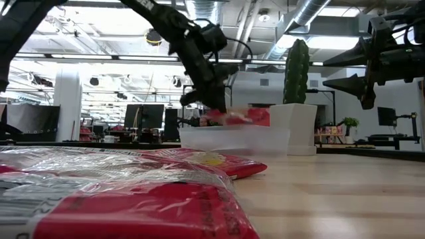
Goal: Sort popcorn bags into baskets
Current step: Put the red popcorn bag into the transparent bin
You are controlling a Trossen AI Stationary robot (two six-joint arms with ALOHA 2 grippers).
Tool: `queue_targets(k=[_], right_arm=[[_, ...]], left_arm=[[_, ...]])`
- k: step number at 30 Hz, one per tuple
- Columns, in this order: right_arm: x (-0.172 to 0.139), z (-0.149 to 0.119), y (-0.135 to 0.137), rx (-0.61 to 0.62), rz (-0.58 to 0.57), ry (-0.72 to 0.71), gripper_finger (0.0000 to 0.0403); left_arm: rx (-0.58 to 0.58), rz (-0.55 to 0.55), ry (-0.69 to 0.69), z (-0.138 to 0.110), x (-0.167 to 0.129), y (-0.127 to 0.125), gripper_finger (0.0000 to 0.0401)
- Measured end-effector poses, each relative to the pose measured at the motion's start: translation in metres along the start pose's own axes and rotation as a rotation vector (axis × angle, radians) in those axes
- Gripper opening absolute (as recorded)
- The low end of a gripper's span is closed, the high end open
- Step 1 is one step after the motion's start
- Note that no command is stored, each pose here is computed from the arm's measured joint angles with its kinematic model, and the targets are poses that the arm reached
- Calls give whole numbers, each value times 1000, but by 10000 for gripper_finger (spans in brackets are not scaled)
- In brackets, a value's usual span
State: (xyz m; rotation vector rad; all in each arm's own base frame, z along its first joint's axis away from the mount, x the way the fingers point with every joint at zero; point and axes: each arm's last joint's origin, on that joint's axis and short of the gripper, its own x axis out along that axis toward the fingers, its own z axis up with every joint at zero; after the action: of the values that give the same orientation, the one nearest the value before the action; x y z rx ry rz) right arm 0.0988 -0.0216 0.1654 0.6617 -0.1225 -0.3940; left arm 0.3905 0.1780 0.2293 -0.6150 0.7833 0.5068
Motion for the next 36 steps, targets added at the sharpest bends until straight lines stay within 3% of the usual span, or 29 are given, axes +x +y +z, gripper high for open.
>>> queue_targets(k=[9,29,36], right_arm=[[0,0,0,-1,-3,-2,260],[0,0,0,-1,-7,-3,260],[0,0,0,-1,-7,-3,260]], left_arm=[[-10,-39,22,-5,29,3,0],[37,-59,-42,-5,31,-11,6],[62,-64,-100,-4,30,-21,69]])
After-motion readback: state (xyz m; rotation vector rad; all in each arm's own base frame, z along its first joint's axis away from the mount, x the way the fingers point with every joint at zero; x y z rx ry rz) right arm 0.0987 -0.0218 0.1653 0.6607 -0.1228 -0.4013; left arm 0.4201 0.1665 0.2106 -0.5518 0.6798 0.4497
